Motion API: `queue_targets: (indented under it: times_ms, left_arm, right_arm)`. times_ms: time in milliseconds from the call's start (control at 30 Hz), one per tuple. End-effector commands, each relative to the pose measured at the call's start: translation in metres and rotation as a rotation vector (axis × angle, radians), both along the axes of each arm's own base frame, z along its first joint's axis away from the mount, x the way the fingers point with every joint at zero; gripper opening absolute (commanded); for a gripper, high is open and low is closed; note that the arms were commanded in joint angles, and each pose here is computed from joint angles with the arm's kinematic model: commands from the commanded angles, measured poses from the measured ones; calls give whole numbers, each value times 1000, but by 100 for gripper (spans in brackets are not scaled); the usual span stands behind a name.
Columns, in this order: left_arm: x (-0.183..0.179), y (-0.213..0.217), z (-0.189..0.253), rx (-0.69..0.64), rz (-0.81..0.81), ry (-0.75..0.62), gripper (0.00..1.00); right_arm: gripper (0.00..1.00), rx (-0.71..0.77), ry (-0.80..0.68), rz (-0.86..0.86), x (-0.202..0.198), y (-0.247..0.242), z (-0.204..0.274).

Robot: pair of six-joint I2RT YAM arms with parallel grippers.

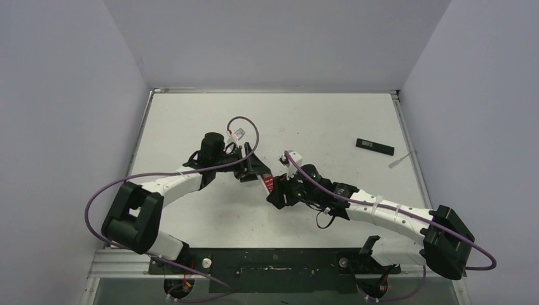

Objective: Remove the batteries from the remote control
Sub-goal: Pick up the remote control from the center of the board.

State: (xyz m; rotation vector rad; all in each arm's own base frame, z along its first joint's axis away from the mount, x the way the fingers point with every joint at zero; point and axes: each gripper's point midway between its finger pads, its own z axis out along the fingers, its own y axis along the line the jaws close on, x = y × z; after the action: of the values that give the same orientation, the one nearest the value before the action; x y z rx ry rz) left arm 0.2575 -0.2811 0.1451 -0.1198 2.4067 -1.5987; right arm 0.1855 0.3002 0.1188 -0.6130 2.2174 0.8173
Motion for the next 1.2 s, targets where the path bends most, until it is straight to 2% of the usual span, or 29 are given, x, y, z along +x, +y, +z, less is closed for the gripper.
queue_targets:
  times_ms: [0, 300, 433, 567, 633, 733, 767, 833, 867, 1000, 1167]
  left_arm:
    - [6, -10, 29, -75, -31, -97, 52]
    - [5, -10, 29, -71, -37, -101, 23]
    - [5, -10, 28, -60, -43, -104, 18]
    - [4, -10, 26, -41, -55, -113, 2]
    - [3, -9, 28, -39, -58, -123, 0]
    - [2, -8, 31, -40, -55, -144, 0]
    - [2, -8, 33, -45, -57, -153, 0]
    - [1, -9, 39, -58, -68, -171, 0]
    - [2, -9, 42, -62, -69, -182, 0]
    - [2, -9, 54, -77, -78, -225, 0]
    - [-2, -8, 70, -103, -117, -289, 0]
  right_arm:
    - [16, 62, -53, 14, 7, 15, 26]
    - [16, 61, -60, 12, 7, 14, 28]
    - [16, 65, -61, 24, 6, 16, 29]
    - [16, 66, -60, 27, 5, 16, 30]
    - [18, 69, -60, 23, 5, 15, 32]
    - [34, 85, -59, 10, 6, 15, 36]
    - [42, 93, -58, 5, 6, 15, 38]
    - [69, 107, -50, -4, 6, 16, 40]
    - [76, 117, -51, -7, 7, 16, 42]
    - [91, 173, -39, -20, 9, 15, 51]
    - [98, 370, 10, -52, 25, -2, 76]
